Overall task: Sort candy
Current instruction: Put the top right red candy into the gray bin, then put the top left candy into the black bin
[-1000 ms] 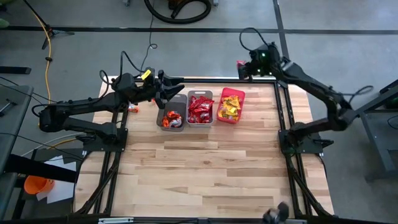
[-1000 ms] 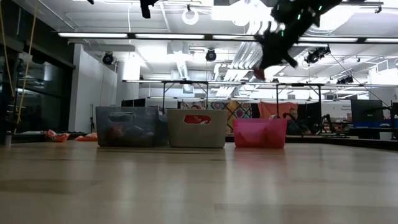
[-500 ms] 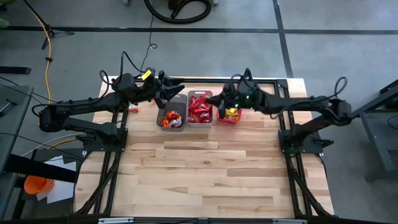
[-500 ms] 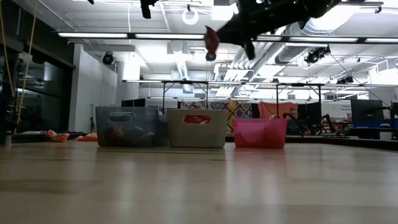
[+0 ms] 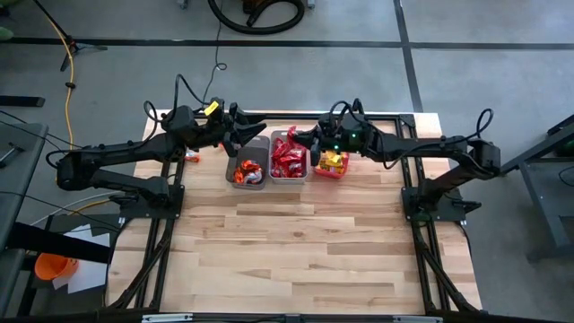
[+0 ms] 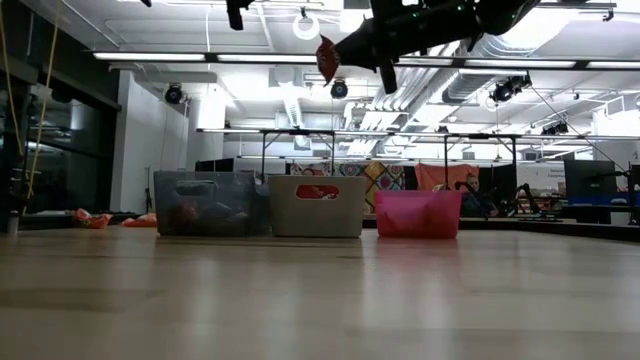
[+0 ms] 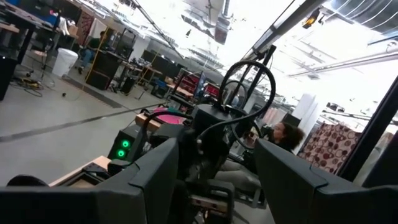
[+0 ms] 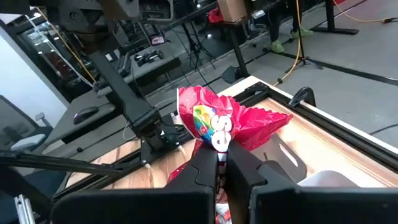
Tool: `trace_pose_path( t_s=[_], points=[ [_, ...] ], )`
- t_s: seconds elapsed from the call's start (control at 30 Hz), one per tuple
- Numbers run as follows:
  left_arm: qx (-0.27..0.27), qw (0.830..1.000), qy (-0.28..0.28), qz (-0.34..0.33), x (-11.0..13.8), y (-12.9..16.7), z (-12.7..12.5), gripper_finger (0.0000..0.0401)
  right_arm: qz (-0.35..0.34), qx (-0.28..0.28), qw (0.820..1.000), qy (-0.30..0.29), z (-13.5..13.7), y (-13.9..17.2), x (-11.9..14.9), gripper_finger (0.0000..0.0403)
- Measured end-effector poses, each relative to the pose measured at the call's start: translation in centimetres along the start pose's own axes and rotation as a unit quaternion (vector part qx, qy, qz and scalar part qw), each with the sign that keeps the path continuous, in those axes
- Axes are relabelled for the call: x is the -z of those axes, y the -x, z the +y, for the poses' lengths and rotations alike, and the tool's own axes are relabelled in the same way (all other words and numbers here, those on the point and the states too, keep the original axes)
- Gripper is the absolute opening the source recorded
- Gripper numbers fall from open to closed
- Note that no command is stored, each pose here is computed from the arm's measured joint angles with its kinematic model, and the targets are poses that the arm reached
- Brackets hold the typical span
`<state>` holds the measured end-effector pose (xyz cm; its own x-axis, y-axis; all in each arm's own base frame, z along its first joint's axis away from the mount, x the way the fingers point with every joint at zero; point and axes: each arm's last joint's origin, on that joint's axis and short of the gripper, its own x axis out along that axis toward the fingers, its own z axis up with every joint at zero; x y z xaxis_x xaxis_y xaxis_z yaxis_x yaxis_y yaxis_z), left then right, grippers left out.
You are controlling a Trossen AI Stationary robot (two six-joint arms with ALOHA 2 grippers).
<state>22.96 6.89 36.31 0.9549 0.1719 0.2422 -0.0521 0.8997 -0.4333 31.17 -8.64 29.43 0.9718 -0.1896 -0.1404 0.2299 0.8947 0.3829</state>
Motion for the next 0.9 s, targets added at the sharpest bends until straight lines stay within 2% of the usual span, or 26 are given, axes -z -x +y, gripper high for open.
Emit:
trace_pose_path(
  t_s=[0.17,0.27,0.43,0.57,0.67,0.77,0.9],
  points=[
    [0.000,1.000,0.000,0.000,0.0,0.0,0.0,0.0200,0.007,-0.001,1.000,-0.011,0.0,0.0,0.1,0.0005],
    [0.000,1.000,0.000,0.000,0.0,0.0,0.0,0.0200,0.030,0.022,0.999,-0.035,-0.6,-0.3,0.7,0.0027],
    [-0.001,1.000,-0.001,0.001,0.0,0.0,0.0,0.0200,0.075,0.043,0.994,-0.066,-1.9,-1.9,2.9,0.0118],
    [-0.001,1.000,-0.004,0.001,0.0,0.0,0.0,0.0200,0.119,0.065,0.989,-0.057,-3.1,-3.5,5.4,0.0198],
    [-0.001,1.000,-0.004,0.001,0.0,0.0,0.0,0.0200,0.137,0.079,0.986,-0.057,-4.0,-4.0,6.3,0.0240],
    [-0.001,1.000,-0.004,0.001,0.0,0.0,0.0,0.0200,0.130,0.080,0.987,-0.059,-4.3,-3.9,5.9,0.0261],
    [-0.001,1.000,-0.004,0.001,0.0,0.0,0.0,0.0200,0.080,0.055,0.994,-0.040,-3.7,-2.5,3.2,0.0265]
  ],
)
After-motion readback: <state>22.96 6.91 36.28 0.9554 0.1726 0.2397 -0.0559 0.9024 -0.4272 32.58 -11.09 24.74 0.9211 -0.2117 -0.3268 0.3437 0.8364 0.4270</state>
